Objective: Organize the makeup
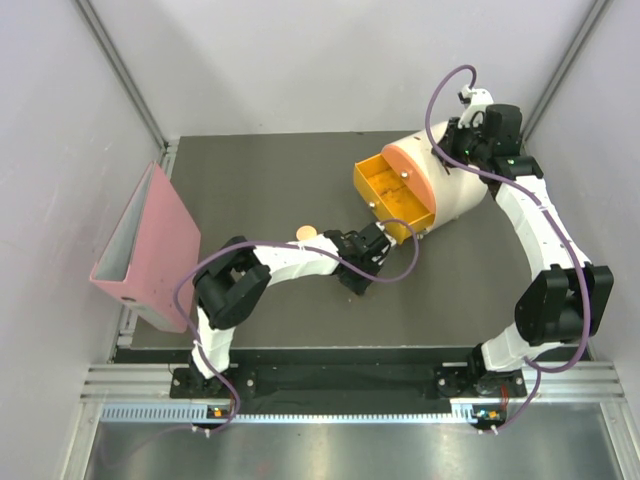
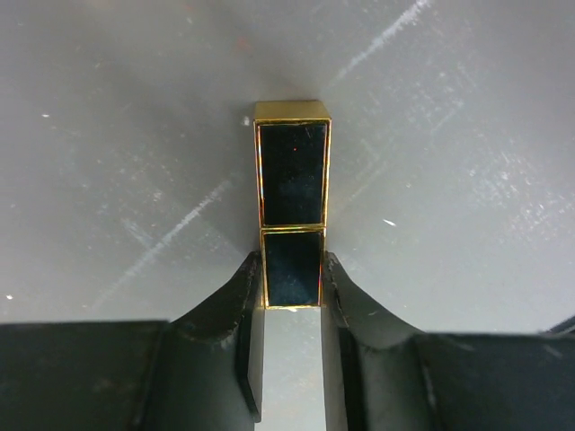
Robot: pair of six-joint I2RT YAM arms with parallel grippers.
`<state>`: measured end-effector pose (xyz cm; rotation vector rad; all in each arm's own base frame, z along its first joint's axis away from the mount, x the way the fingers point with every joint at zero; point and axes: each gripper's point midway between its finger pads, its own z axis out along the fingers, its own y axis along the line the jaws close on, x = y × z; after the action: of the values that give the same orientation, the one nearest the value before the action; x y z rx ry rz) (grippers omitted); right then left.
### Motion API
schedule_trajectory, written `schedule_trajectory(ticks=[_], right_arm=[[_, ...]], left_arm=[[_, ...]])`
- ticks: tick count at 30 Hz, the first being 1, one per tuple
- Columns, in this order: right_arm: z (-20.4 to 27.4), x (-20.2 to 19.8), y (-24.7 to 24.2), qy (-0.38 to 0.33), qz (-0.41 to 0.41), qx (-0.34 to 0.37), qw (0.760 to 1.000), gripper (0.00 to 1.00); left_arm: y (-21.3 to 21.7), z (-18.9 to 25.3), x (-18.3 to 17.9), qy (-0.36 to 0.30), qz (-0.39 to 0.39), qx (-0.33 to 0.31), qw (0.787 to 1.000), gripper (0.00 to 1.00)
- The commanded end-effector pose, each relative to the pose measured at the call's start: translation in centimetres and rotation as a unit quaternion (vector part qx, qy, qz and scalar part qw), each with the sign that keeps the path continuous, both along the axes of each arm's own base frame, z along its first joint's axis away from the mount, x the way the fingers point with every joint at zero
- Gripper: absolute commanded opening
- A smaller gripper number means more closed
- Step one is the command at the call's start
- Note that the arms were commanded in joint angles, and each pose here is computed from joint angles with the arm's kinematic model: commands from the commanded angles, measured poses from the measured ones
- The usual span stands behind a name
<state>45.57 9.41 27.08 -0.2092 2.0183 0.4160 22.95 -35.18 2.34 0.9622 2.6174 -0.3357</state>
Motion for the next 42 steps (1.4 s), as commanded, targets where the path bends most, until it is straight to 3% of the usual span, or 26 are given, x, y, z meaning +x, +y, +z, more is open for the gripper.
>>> schedule_trajectory(ticks=[1,13,21,25,28,42], right_arm=[[-11.3,-6.1,-0.8,0.226,-0.006,-0.02,0.974,0.05],[-11.1,-5.6,-0.7,0.222,-0.007,-0.015,0.975,0.05],[-10.7,-5.6,-0.8,0.22,-0.007,-0.018,0.975,0.05],[-10.7,-5.7,-0.8,0.221,-0.006,-0.018,0.975,0.04],[-10.7,-5.8,-0.8,0.222,-0.007,-0.018,0.975,0.05],[-10.9,-6.7,-1.0,0.224,-0.005,-0.024,0.974,0.05]], left_arm=[[0.8,1.3,0.8,-0.036,0.006,0.007,0.999,0.0],[2.7,8.8,0.3,-0.094,0.017,-0.05,0.994,0.0],[1.7,17.5,2.0,-0.168,0.045,-0.149,0.973,0.0],[-1.0,23.1,3.0,-0.192,0.038,-0.237,0.952,0.0],[-2.8,25.7,3.6,-0.192,0.03,-0.265,0.944,0.0],[-8.4,27.5,6.2,-0.182,0.013,-0.299,0.937,0.0]])
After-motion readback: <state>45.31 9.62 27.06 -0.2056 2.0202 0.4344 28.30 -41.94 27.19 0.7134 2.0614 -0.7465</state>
